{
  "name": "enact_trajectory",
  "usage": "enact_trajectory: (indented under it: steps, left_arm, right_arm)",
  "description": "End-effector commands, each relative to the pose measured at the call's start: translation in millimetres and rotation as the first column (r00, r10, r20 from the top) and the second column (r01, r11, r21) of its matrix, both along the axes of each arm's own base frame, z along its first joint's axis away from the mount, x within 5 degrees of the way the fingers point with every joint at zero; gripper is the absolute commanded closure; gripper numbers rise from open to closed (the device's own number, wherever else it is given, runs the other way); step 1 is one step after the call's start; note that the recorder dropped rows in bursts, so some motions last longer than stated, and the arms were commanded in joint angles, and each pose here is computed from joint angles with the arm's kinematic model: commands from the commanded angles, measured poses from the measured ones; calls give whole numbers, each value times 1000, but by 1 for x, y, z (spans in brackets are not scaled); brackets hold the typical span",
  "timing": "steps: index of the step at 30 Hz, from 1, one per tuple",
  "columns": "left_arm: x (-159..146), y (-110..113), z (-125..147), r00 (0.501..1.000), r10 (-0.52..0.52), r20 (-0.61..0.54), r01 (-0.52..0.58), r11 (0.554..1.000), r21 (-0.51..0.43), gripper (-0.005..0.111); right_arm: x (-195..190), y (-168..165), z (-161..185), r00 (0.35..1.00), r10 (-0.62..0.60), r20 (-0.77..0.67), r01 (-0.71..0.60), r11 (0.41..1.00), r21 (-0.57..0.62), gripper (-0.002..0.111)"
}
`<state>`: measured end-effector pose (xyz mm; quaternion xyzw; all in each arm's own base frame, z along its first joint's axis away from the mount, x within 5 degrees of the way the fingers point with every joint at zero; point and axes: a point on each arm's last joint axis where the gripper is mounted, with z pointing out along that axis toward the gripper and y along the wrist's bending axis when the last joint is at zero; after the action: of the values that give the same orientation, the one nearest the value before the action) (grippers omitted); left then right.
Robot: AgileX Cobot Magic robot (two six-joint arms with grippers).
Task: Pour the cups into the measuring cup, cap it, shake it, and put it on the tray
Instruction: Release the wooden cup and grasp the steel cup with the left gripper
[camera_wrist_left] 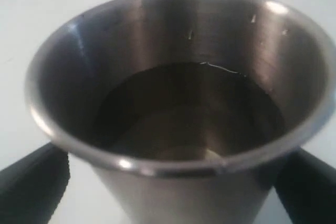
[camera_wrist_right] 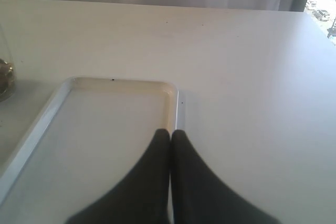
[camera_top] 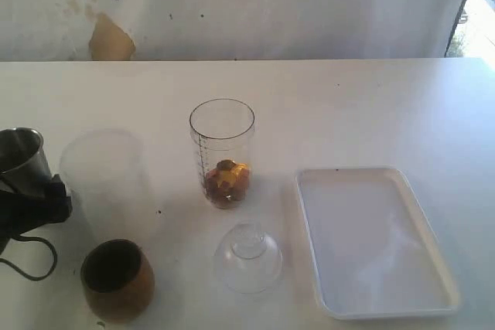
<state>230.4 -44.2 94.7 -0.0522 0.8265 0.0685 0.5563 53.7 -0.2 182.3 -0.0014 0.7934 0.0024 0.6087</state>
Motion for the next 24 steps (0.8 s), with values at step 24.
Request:
enact_trajectory:
  steps: [24]
  left_arm:
    - [2,4,2,998,40,53,-41,999,5,2]
  right_arm:
    - [0,0,0,1000,0,7,0,1000,-7,108]
